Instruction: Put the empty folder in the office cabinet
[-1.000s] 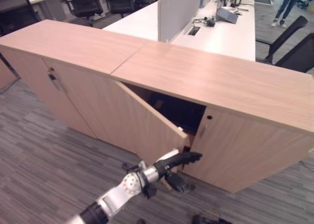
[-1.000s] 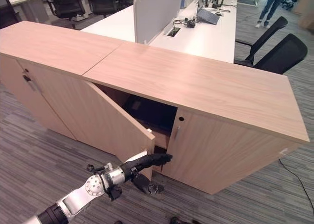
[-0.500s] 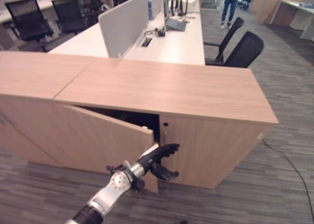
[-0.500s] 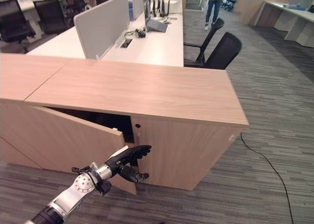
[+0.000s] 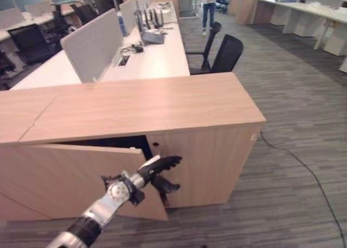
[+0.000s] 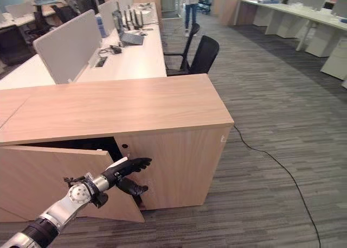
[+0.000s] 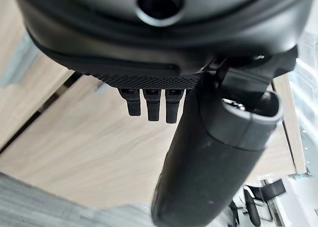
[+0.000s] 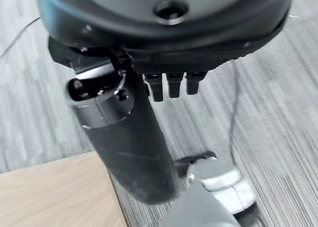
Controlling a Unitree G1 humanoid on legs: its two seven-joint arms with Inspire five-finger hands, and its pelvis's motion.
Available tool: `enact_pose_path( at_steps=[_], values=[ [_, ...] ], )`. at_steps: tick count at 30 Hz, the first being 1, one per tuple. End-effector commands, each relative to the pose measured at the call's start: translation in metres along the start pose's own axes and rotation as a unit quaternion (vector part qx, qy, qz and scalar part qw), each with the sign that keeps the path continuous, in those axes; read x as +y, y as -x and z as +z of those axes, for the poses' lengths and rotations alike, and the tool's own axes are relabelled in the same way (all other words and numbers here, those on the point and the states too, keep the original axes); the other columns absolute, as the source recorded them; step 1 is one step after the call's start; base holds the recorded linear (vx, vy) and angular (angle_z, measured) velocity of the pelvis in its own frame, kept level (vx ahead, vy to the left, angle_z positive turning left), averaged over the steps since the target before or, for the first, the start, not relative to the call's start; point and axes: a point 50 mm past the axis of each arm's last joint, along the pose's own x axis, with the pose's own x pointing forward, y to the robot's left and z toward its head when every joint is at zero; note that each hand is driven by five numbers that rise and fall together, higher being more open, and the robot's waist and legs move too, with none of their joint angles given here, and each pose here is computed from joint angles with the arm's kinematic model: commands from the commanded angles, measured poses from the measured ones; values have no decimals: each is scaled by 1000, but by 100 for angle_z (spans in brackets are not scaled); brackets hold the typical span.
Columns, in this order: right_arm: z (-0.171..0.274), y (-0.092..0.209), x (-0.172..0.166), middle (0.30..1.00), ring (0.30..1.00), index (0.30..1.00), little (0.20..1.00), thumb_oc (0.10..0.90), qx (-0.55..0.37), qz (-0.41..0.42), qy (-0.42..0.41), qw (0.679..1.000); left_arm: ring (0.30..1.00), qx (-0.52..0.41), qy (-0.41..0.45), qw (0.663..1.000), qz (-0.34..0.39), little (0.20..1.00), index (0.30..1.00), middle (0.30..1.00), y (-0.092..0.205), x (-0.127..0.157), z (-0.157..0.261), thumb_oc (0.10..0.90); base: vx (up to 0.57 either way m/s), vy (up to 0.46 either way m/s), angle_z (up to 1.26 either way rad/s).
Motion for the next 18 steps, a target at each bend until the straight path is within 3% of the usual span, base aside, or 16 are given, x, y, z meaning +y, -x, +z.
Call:
enact_pose_path(
  at_steps=[1,4,7,11,18],
  values=[
    [0,0,-7,900,900,900,900,800,7,-6,-9,1000,900,-72,-73,981,164,900,900,900,17,98,50,800,30,125,-29],
    [-26,5,-19,900,900,900,900,800,50,-18,-32,998,900,-83,-84,980,159,900,900,900,30,117,61,800,31,103,-15],
    [-36,6,-19,900,900,900,900,800,64,-16,-44,997,900,-105,-77,982,138,900,900,900,33,116,70,800,24,97,5],
    [-43,6,-7,900,900,900,900,800,72,-6,-67,995,900,-186,-52,979,62,900,900,900,29,102,108,800,14,81,15],
    [-17,0,13,900,900,900,900,800,33,22,-64,997,900,-247,-10,968,-33,900,900,900,29,78,133,800,1,14,6]
  ],
)
